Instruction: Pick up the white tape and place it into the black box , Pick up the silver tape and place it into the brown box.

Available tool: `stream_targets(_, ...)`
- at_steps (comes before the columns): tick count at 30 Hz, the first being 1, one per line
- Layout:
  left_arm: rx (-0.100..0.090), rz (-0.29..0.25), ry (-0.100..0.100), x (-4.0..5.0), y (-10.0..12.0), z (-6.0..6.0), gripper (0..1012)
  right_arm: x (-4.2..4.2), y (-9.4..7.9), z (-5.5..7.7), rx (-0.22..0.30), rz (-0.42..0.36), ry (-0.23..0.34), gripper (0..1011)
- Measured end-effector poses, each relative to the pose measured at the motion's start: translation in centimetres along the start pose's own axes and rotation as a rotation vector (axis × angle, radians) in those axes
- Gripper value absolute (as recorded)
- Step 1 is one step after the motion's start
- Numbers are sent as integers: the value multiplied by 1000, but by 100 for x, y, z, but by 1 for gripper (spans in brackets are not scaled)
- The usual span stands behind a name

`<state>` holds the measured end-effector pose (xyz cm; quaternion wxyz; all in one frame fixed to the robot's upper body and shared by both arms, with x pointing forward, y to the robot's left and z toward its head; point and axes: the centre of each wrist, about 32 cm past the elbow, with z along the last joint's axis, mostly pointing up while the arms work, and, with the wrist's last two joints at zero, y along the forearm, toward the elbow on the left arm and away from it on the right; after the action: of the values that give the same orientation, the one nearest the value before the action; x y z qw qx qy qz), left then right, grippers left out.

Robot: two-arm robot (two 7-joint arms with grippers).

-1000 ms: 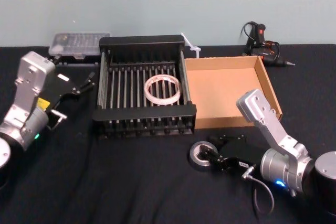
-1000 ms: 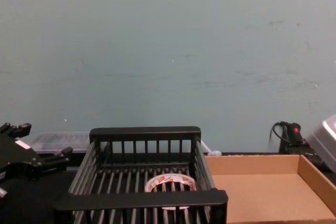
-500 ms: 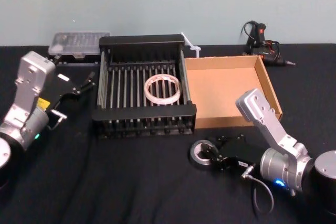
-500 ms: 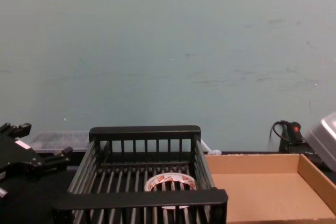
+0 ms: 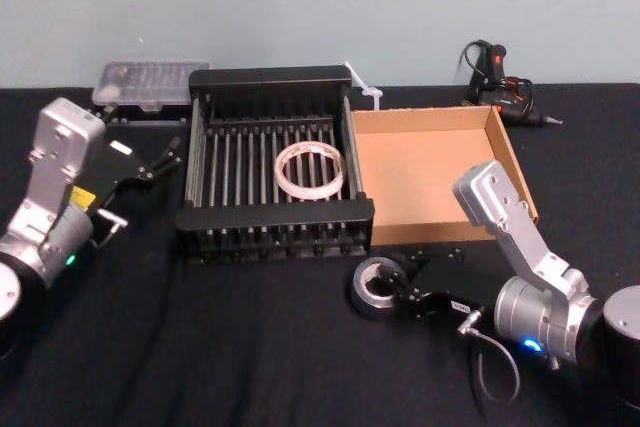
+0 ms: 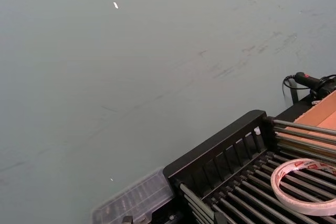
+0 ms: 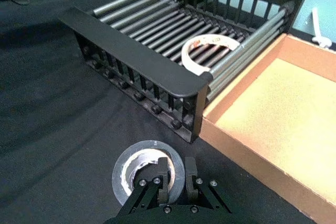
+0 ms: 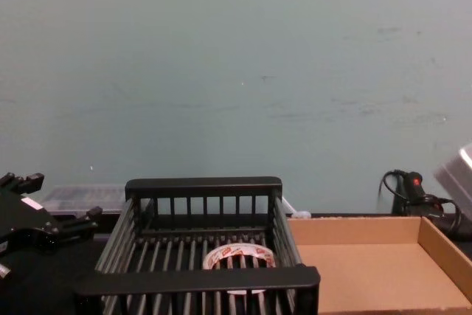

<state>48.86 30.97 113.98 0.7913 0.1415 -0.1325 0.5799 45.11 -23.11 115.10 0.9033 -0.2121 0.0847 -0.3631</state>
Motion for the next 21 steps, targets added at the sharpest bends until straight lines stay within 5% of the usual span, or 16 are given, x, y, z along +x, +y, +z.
stream_targets(21, 0, 0, 0, 0, 0, 0, 1001, -79, -138, 85, 94, 39, 6, 204)
